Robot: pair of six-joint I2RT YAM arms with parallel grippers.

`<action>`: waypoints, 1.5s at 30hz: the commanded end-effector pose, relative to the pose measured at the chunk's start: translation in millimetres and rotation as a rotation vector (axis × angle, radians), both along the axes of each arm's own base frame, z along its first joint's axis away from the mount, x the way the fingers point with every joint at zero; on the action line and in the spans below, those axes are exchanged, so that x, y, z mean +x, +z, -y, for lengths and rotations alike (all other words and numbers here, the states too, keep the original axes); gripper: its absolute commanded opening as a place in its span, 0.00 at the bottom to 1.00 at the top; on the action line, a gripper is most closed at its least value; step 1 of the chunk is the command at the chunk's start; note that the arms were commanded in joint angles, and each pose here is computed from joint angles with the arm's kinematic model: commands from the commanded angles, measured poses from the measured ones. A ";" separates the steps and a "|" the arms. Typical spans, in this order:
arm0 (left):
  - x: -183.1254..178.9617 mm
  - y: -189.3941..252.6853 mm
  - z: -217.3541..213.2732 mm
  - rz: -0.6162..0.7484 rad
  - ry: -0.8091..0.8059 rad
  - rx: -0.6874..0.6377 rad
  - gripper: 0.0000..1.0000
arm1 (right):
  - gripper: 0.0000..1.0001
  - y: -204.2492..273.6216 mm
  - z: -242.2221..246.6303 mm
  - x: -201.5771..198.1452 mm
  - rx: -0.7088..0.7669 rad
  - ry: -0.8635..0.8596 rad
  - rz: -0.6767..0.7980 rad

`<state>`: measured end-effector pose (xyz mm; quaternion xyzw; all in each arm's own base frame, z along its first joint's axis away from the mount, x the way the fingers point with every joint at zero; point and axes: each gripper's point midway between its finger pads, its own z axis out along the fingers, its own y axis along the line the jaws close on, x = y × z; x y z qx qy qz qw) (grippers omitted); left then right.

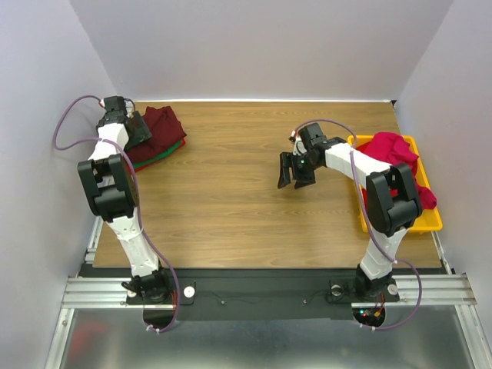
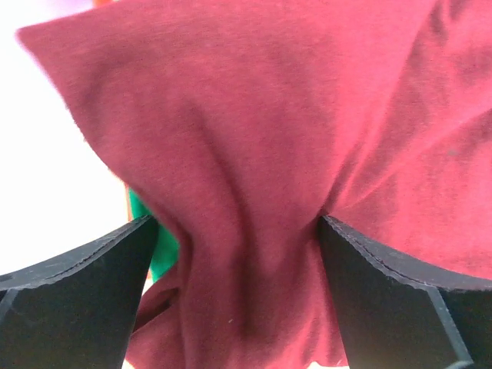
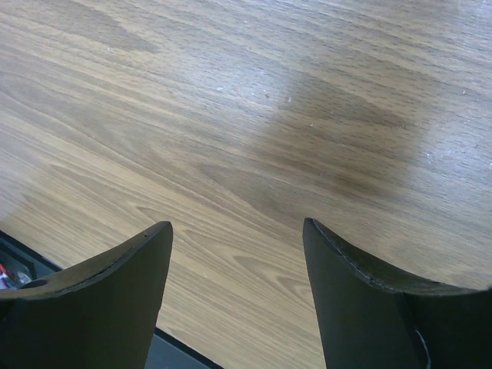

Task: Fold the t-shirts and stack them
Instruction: Neatly place the folded tshirt to the corner

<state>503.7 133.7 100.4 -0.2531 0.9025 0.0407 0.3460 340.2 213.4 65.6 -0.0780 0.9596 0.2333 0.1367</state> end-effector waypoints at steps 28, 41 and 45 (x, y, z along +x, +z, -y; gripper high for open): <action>-175.1 131.0 109.9 0.323 -0.047 0.123 0.99 | 0.84 53.1 30.3 39.7 -0.131 -0.123 0.244; -199.9 137.0 280.5 0.424 -0.365 -0.135 0.98 | 0.86 114.8 64.5 27.4 -0.101 -0.349 0.461; -198.4 144.3 299.9 0.446 -0.392 -0.149 0.98 | 0.86 117.5 71.7 14.9 -0.097 -0.382 0.472</action>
